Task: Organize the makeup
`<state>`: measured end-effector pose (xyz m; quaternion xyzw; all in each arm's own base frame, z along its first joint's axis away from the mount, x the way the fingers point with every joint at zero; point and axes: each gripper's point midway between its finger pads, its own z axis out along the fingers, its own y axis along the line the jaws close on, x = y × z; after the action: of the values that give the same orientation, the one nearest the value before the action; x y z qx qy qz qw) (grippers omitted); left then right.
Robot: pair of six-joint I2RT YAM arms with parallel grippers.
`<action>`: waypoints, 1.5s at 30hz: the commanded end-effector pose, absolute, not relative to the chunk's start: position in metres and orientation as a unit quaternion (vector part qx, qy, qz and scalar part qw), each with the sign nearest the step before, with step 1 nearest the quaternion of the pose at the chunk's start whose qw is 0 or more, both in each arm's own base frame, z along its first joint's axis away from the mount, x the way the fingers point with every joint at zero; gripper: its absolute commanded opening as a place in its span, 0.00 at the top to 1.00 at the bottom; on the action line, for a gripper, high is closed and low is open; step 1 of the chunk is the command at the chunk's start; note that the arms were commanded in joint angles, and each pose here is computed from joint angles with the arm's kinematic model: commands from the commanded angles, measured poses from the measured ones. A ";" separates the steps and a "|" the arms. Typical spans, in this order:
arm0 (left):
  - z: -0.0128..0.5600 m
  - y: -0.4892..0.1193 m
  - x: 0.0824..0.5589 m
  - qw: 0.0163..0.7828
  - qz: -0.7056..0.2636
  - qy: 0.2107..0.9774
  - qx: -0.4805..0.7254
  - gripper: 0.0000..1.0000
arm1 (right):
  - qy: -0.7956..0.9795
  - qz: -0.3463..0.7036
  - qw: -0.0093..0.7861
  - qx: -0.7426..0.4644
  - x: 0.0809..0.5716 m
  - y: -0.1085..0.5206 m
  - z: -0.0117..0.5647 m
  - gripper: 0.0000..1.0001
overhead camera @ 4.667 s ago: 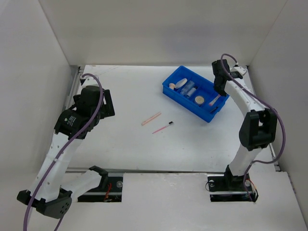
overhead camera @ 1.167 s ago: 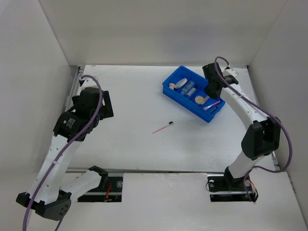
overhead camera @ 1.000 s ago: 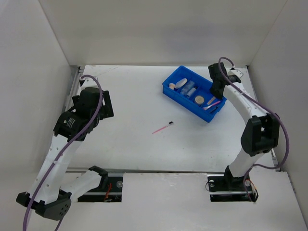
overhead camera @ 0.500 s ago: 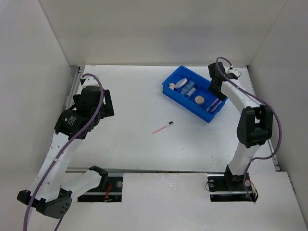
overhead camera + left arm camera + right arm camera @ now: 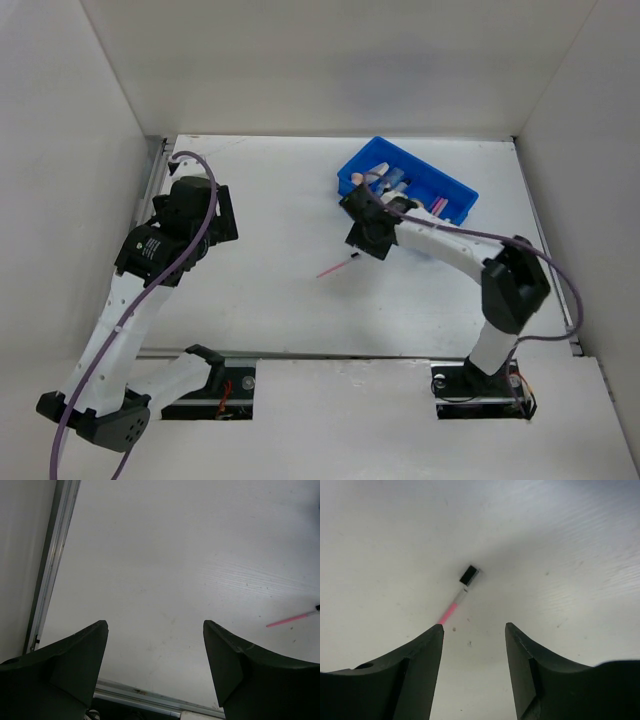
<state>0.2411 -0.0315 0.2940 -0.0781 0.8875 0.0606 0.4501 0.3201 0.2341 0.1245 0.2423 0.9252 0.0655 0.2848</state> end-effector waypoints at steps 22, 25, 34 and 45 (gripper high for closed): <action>0.307 -0.023 0.231 0.471 0.058 0.876 -0.086 0.26 | 0.950 0.052 0.174 0.255 0.314 0.310 0.037 0.55; 0.304 -0.023 0.231 0.468 0.060 0.878 -0.085 0.26 | 0.950 0.052 0.174 0.255 0.314 0.310 0.037 0.55; 0.304 -0.023 0.231 0.471 0.059 0.876 -0.086 0.26 | 0.951 0.000 0.178 0.252 0.324 0.306 0.017 0.57; 0.303 -0.019 0.229 0.473 0.069 0.874 -0.086 0.26 | 0.944 -0.062 0.224 0.234 0.318 0.286 0.023 0.87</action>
<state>0.2316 -0.0254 0.3029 -0.0853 0.8774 0.0542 0.4690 0.3214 0.3025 0.0248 0.2421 0.9483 -0.0128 0.2046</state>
